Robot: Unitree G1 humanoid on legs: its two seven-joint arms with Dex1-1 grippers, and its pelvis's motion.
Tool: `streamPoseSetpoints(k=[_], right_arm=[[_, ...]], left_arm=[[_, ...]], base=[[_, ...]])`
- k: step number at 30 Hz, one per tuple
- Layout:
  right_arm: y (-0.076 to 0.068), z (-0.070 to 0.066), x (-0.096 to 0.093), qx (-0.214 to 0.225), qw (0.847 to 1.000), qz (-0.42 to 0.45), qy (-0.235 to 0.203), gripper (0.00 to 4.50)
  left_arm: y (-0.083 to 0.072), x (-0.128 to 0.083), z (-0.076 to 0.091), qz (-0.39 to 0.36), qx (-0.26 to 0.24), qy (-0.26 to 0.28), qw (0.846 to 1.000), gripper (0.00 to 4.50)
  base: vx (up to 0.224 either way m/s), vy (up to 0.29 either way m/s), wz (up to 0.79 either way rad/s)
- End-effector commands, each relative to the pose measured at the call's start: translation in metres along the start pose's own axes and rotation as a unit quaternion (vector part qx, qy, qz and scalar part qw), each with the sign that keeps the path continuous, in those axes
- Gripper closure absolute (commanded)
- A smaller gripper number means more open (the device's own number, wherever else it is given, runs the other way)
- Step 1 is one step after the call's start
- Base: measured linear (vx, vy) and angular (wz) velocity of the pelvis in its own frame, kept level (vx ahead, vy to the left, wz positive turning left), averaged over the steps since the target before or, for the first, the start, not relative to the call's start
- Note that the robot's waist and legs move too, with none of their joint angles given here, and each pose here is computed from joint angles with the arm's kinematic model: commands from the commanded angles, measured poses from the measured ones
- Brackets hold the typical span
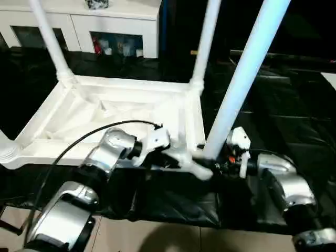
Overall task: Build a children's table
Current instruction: Rotate leg to tighten
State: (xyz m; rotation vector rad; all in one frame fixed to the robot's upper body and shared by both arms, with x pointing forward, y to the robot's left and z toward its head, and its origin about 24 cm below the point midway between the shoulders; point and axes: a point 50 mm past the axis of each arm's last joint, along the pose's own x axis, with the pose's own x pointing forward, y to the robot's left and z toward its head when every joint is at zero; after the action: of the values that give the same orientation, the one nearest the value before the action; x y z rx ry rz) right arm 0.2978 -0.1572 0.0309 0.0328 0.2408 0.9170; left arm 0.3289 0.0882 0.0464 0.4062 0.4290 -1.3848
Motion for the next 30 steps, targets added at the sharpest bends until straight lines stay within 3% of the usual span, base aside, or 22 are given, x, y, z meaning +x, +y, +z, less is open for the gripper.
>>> streamPoseSetpoints(k=[1,8,11,13,16,17,20,22,24,25,27,28,30], right_arm=[[0.014,-0.027,0.020,0.067,0.997,-0.022,0.031,2.51],[0.011,-0.026,0.049,0.088,0.984,-0.153,0.026,2.52],[0.014,-0.021,0.062,0.053,0.982,-0.178,0.037,2.52],[0.016,-0.018,0.064,0.041,0.984,-0.171,0.031,1.98],[0.015,-0.017,0.060,0.031,0.987,-0.153,0.023,1.76],[0.014,-0.018,0.058,0.028,0.988,-0.152,0.024,1.50],[0.008,-0.017,0.048,0.020,0.989,-0.145,0.021,1.29],[-0.005,-0.013,0.023,0.011,0.992,-0.125,0.009,1.05],[-0.007,-0.012,0.017,0.007,0.993,-0.117,0.006,0.95],[-0.010,-0.009,0.002,-0.010,0.996,-0.089,0.009,0.85],[-0.011,-0.008,-0.007,-0.021,0.997,-0.071,0.014,0.66],[-0.014,-0.003,-0.028,-0.038,0.998,-0.040,0.020,0.58],[-0.016,0.000,-0.040,-0.045,0.998,-0.026,0.024,0.50]], left_arm=[[-0.003,0.025,0.016,0.024,-0.007,-0.028,0.999,4.50],[-0.006,0.051,0.028,0.078,-0.014,-0.027,0.997,4.50],[-0.005,0.054,0.028,0.100,-0.007,-0.017,0.995,4.50],[-0.005,0.053,0.027,0.101,-0.006,-0.020,0.995,4.50],[-0.005,0.049,0.024,0.092,0.002,-0.021,0.996,4.50],[-0.005,0.048,0.023,0.091,0.003,-0.021,0.996,4.50],[-0.005,0.045,0.020,0.088,0.008,-0.021,0.996,4.50],[-0.005,0.038,0.013,0.080,0.016,-0.015,0.997,4.50],[-0.005,0.036,0.011,0.077,0.017,-0.014,0.997,4.50],[-0.004,0.032,0.008,0.072,0.020,-0.011,0.997,4.50],[-0.004,0.030,0.006,0.069,0.022,-0.009,0.997,4.50],[-0.003,0.023,0.002,0.059,0.027,-0.005,0.998,4.50],[-0.002,0.018,0.001,0.049,0.029,-0.004,0.998,4.50]], base=[[0.000,0.000,0.00],[0.000,0.000,0.00],[0.000,0.000,0.00],[0.000,0.000,0.00],[0.000,0.000,0.00],[0.000,0.000,0.00],[0.000,0.000,0.00],[0.000,0.000,0.00],[0.000,0.000,0.00],[0.000,0.000,0.00],[0.000,0.000,0.00],[0.000,0.000,0.00],[0.000,0.000,0.00]])
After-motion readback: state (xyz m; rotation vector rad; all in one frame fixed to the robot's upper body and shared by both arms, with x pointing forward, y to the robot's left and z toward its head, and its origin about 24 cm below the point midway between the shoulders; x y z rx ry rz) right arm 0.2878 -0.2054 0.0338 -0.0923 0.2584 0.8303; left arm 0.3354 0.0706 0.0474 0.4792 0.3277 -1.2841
